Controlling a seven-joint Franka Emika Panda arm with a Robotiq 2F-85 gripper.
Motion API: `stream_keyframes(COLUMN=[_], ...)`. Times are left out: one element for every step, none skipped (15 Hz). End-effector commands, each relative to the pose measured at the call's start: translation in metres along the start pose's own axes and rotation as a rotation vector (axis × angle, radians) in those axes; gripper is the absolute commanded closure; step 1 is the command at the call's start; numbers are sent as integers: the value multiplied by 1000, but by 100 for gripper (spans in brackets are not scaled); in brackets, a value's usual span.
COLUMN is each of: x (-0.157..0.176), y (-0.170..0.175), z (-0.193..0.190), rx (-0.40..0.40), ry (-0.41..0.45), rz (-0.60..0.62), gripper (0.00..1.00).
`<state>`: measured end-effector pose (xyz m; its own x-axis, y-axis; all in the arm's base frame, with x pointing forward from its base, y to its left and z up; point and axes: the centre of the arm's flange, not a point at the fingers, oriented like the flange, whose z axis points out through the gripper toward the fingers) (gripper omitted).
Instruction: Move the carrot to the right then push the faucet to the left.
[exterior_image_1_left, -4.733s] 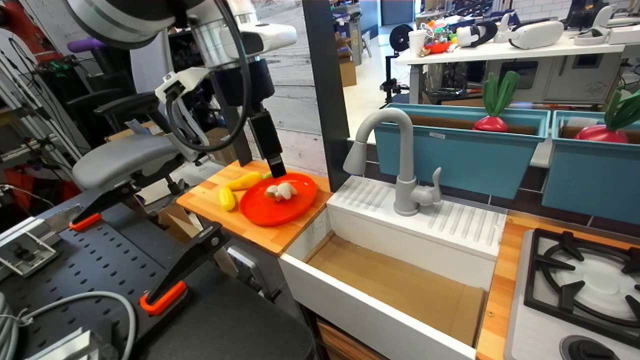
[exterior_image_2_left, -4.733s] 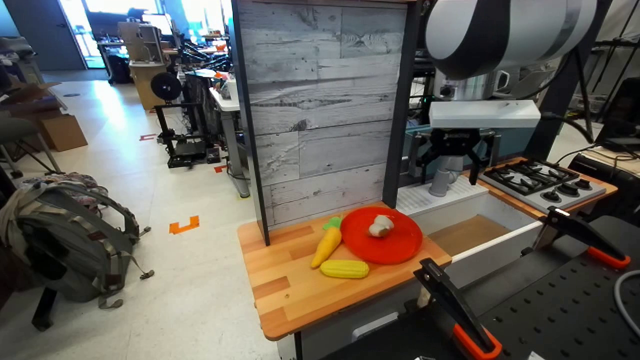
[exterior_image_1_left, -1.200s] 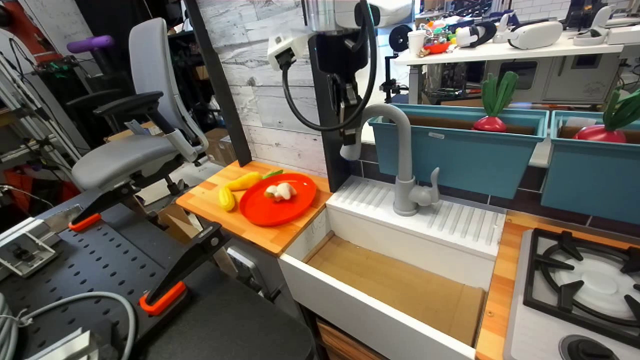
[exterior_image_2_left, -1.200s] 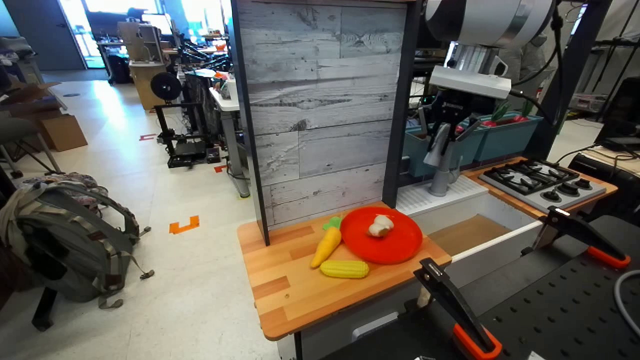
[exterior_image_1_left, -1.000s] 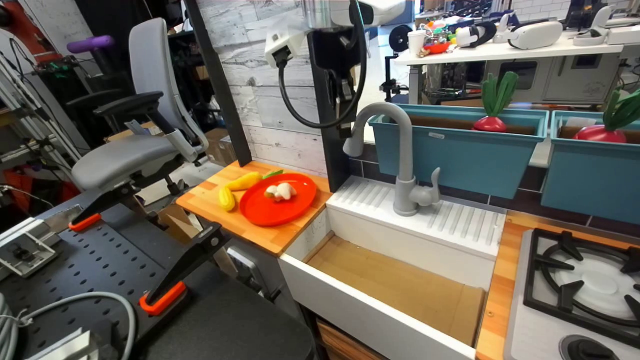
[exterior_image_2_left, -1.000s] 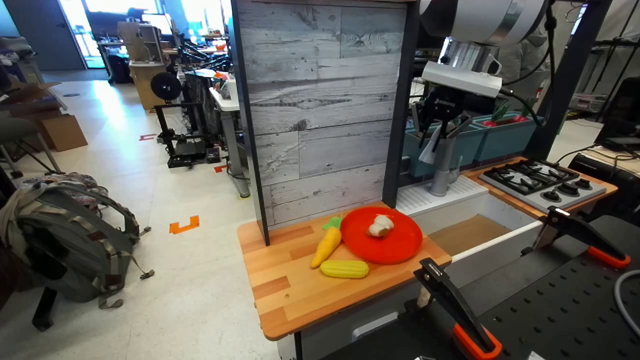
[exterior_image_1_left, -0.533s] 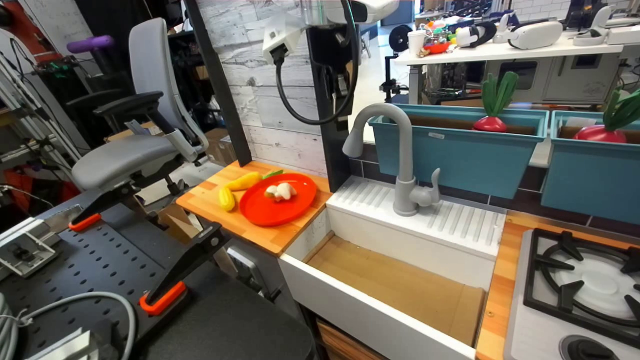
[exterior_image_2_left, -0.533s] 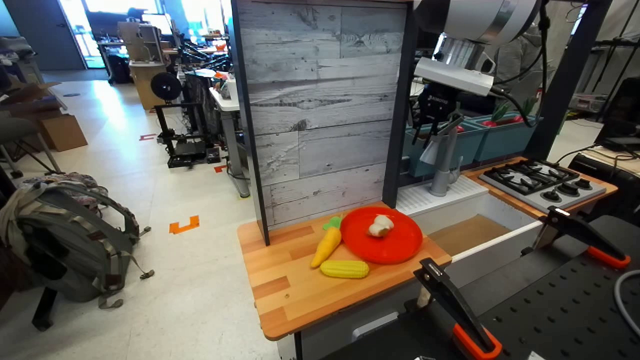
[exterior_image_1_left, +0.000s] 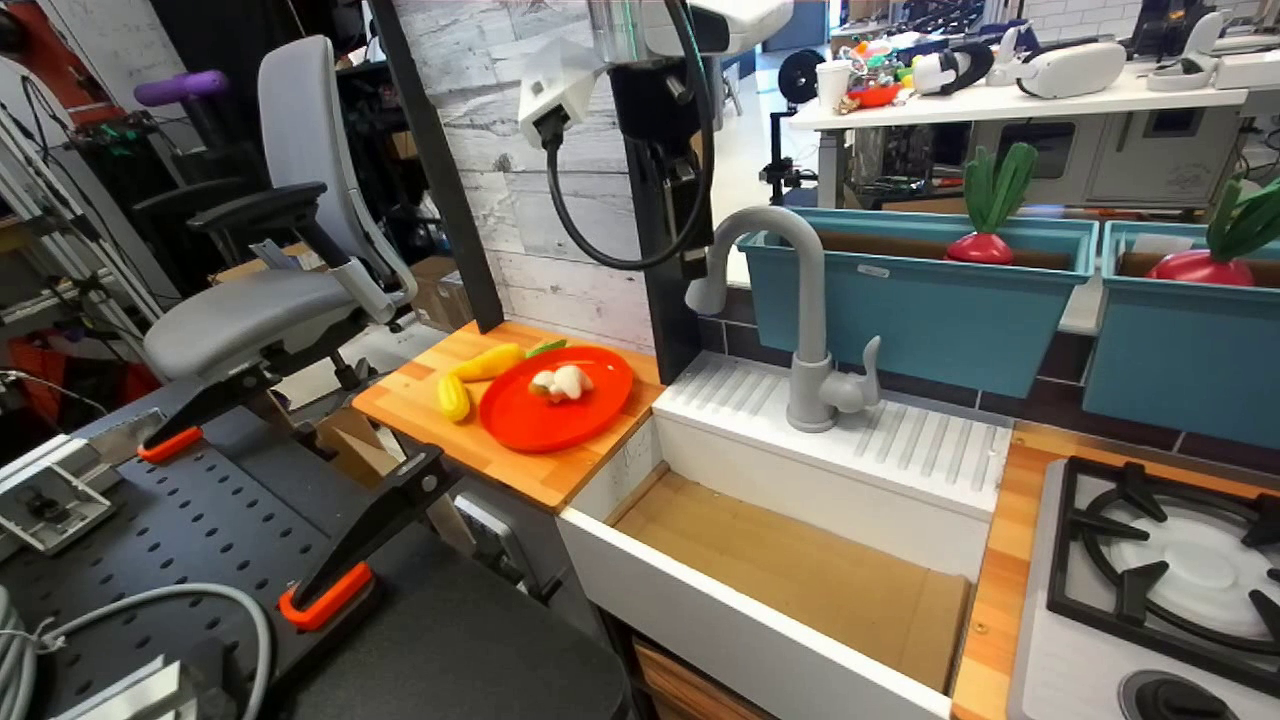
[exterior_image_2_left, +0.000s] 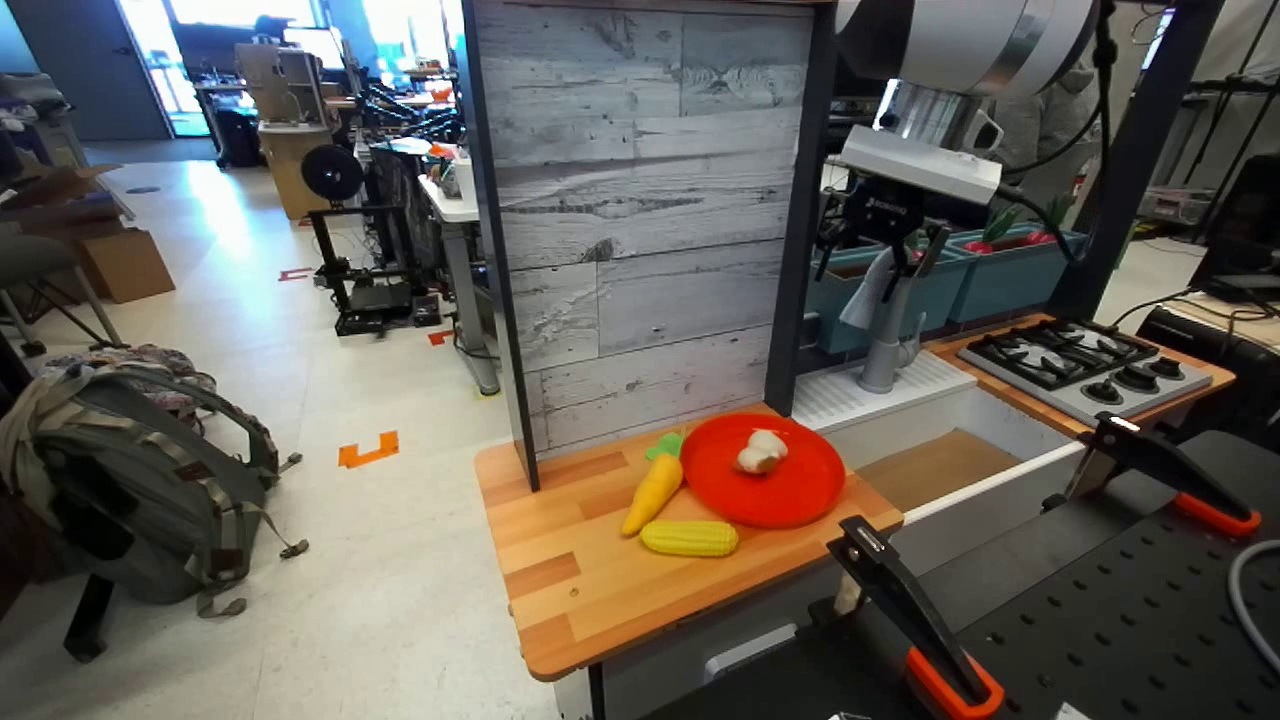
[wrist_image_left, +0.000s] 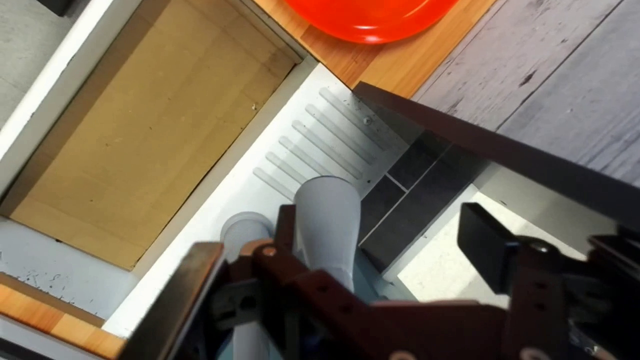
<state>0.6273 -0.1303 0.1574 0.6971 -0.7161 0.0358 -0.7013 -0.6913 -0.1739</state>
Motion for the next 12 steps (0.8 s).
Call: stream_keyframes(x=[-32, -38, -46, -54, -64, -72, -80, -86, -93, -72, -79, -83], y=[21, 28, 35, 39, 42, 44, 44, 42, 39, 34, 34, 34], z=[-24, -27, -32, -35, -39, -42, -45, -46, -48, -31, -33, -35], rx=[2, 0, 2, 2, 1, -5, -8, -8, -11, -14, -13, -13], ry=[28, 34, 28, 17, 7, -10, -22, -32, -52, -34, -40, -43], rz=[-63, -71, -97, -125, -154, -185, -207, -227, -236, -193, -203, -207], gripper=[0, 0, 0, 0, 0, 0, 0, 0, 0, 0, 0, 0])
